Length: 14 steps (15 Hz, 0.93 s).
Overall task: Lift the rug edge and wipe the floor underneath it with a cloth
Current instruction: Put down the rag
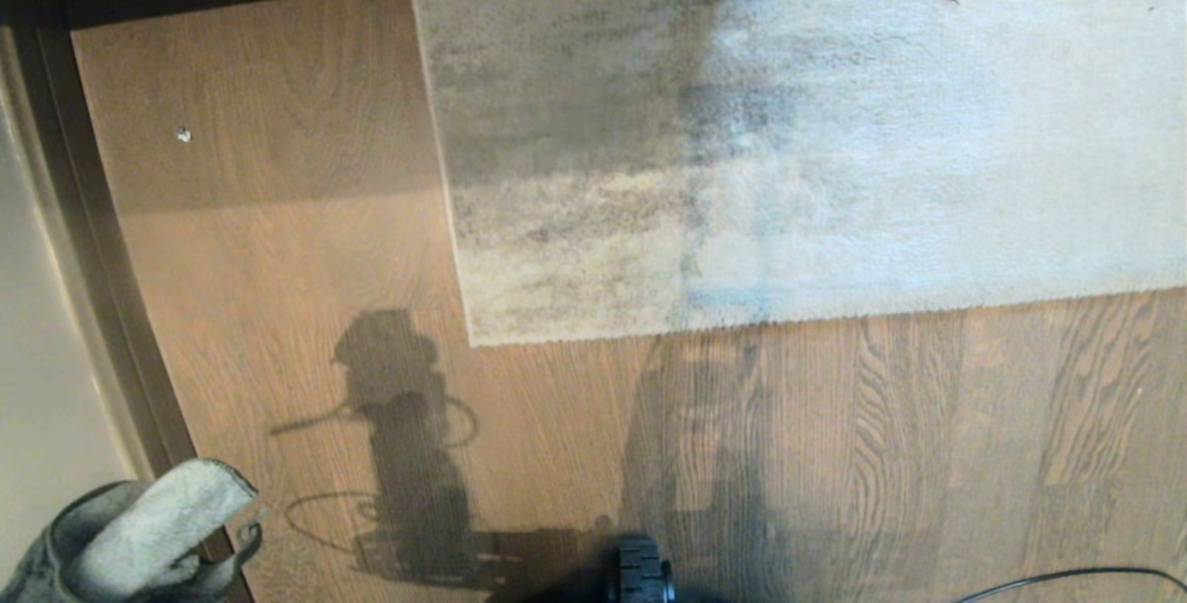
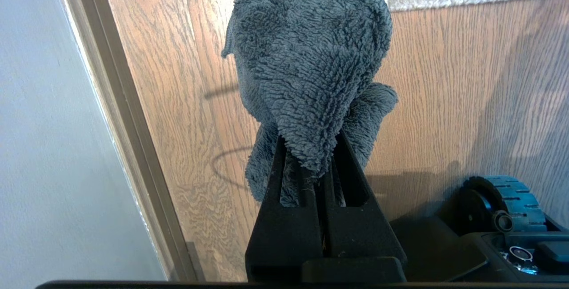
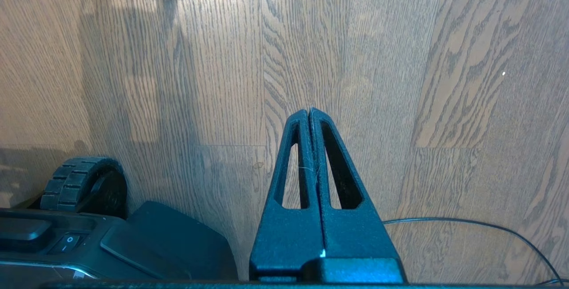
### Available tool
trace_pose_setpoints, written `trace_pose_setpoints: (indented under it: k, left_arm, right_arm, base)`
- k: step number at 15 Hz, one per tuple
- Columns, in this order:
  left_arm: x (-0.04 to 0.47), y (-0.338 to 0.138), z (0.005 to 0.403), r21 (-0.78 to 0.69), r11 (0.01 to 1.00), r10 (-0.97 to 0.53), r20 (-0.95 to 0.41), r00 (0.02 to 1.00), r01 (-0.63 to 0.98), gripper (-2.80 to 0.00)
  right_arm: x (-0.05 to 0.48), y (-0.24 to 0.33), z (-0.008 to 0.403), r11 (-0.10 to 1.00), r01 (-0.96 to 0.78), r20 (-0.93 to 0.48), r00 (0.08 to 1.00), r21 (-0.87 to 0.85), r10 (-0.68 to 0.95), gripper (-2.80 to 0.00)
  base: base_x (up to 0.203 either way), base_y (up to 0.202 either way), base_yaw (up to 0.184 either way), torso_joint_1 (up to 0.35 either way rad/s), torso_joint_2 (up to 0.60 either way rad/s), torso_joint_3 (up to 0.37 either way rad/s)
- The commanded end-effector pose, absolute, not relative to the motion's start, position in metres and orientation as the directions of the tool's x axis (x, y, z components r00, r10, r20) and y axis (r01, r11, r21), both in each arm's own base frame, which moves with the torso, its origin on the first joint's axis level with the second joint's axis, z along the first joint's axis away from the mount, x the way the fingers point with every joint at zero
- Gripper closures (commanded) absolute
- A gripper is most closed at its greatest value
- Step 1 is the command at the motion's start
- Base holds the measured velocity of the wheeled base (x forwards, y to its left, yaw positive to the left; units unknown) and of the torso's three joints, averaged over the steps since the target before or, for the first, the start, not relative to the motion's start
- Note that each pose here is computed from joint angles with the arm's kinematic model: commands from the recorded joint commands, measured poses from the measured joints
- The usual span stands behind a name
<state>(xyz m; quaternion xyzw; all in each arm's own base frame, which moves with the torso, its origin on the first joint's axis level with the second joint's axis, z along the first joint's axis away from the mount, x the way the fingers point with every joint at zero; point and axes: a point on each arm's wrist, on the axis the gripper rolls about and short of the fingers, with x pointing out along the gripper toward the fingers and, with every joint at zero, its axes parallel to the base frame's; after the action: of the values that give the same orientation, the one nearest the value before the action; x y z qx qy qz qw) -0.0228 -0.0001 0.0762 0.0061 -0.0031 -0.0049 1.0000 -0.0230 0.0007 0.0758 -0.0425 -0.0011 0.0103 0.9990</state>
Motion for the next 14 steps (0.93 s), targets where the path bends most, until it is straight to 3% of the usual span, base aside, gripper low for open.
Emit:
trace_pose_setpoints:
  k: [1,9,14]
  left_arm:
    - [-0.023,0.0,0.076,0.011,1.0,-0.009,0.006,1.0,0.009,0.0]
    - [-0.023,0.0,0.076,-0.003,1.0,-0.012,0.007,1.0,0.012,0.0]
    - [-0.013,0.0,0.104,-0.076,0.997,0.001,-0.163,0.987,-0.014,0.0]
  right_arm:
    - [-0.023,0.001,0.076,0.996,-0.021,0.0,1.0,-0.086,0.021,0.0]
    - [-0.023,0.001,0.076,0.996,-0.021,-0.001,1.0,-0.086,0.021,0.0]
    - [-0.023,0.001,0.076,0.996,-0.022,-0.002,1.0,-0.086,0.021,0.0]
  base:
    - [0.0,0.0,0.0,0.0,0.0,0.0]
    - [0.0,0.0,0.0,0.0,0.0,0.0]
    - [0.0,0.0,0.0,0.0,0.0,0.0]
